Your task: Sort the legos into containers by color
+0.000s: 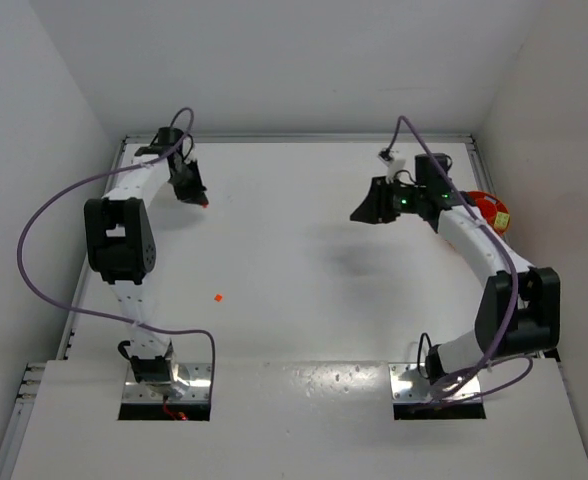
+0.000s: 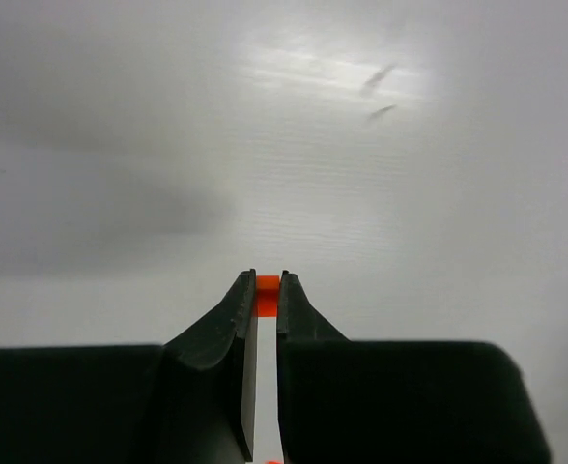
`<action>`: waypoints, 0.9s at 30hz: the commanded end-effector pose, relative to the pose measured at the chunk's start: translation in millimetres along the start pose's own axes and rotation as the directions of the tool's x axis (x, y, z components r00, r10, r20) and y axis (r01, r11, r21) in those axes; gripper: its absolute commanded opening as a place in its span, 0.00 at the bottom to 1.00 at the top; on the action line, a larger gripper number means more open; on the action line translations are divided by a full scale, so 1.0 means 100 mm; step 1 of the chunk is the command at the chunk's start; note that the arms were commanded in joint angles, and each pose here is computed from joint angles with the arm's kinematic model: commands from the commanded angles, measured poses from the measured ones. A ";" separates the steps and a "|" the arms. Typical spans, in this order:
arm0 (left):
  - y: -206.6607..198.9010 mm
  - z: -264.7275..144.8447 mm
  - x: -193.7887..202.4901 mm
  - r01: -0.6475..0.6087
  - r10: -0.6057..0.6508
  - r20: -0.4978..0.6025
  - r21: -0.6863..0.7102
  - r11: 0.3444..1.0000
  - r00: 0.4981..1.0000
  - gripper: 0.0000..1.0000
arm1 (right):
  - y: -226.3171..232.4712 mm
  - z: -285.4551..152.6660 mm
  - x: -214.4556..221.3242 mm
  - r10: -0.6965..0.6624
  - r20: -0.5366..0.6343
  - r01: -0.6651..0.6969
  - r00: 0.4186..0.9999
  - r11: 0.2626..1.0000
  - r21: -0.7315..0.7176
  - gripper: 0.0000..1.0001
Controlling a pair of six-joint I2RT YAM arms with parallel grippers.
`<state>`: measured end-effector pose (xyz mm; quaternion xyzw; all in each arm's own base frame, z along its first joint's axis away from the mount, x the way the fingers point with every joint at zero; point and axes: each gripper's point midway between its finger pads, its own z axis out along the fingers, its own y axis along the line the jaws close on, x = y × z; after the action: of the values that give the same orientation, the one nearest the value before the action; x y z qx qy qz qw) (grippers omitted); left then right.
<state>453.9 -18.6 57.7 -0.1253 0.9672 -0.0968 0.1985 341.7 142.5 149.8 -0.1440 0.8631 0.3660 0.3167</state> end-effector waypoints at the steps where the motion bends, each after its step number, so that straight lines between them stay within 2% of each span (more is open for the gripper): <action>1: -0.90 -0.88 -0.51 0.046 -0.090 0.196 0.218 0.975 0.976 0.00 | 0.58 0.19 -0.76 -0.103 0.231 0.128 0.967 0.988 -0.092 0.28; 4: -1.16 -1.13 -0.53 0.083 -0.149 0.205 0.299 0.951 0.967 0.00 | 0.83 0.53 -0.94 -0.014 0.233 0.043 0.972 0.992 -0.121 0.28; 6: -1.28 -1.19 -0.47 0.136 -0.204 0.157 0.365 0.921 0.966 0.00 | 0.98 0.88 -1.05 0.038 0.208 -0.007 0.977 0.989 -0.145 0.28; 8: -1.30 -1.21 -0.39 0.175 -0.237 0.107 0.408 0.896 0.966 0.00 | 1.18 1.05 -1.28 0.024 0.237 0.016 0.971 0.986 -0.166 0.28; 9: -1.33 -1.27 -0.41 0.204 -0.272 0.094 0.445 0.872 0.958 0.00 | 1.23 1.16 -1.31 0.014 0.241 0.027 0.970 0.985 -0.168 0.28; 10: -1.29 -1.22 -0.30 0.249 -0.295 0.029 0.463 0.851 0.955 0.00 | 1.27 1.40 -1.21 0.023 0.210 0.014 0.977 0.985 -0.172 0.28; 11: -1.30 -1.27 -0.31 0.275 -0.320 0.010 0.487 0.829 0.947 0.00 | 1.40 1.44 -1.34 0.000 0.241 0.049 0.971 0.979 -0.196 0.28; 14: -1.26 -1.33 -0.29 0.298 -0.333 -0.029 0.524 0.798 0.942 0.00 | 1.52 1.72 -1.38 0.018 0.211 0.034 0.977 0.970 -0.240 0.28; 17: -1.20 -1.31 -0.21 0.332 -0.347 -0.077 0.540 0.774 0.935 0.00 | 1.65 1.91 -1.27 0.038 0.159 0.010 0.986 0.956 -0.292 0.28; 19: -1.13 -1.28 -0.16 0.381 -0.378 -0.122 0.536 0.753 0.918 0.00 | 1.79 1.93 -1.25 0.041 0.161 0.013 0.986 0.948 -0.319 0.28; 23: -1.12 -1.23 -0.06 0.402 -0.381 -0.155 0.538 0.741 0.911 0.00 | 2.00 2.05 -1.10 0.045 0.130 0.002 0.990 0.939 -0.344 0.28; 25: -1.11 -1.20 -0.02 0.419 -0.391 -0.171 0.529 0.738 0.904 0.00 | 2.03 2.10 -1.07 0.080 0.117 -0.034 0.990 0.937 -0.348 0.30; 27: -1.13 -1.20 -0.01 0.427 -0.393 -0.183 0.535 0.729 0.901 0.00 | 2.06 2.18 -1.01 0.136 0.089 -0.095 0.987 0.928 -0.360 0.36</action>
<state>429.6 -102.2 173.1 -0.2749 0.8622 -0.3927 0.1640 412.0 424.2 184.5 -0.1424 0.7958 0.5066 0.2997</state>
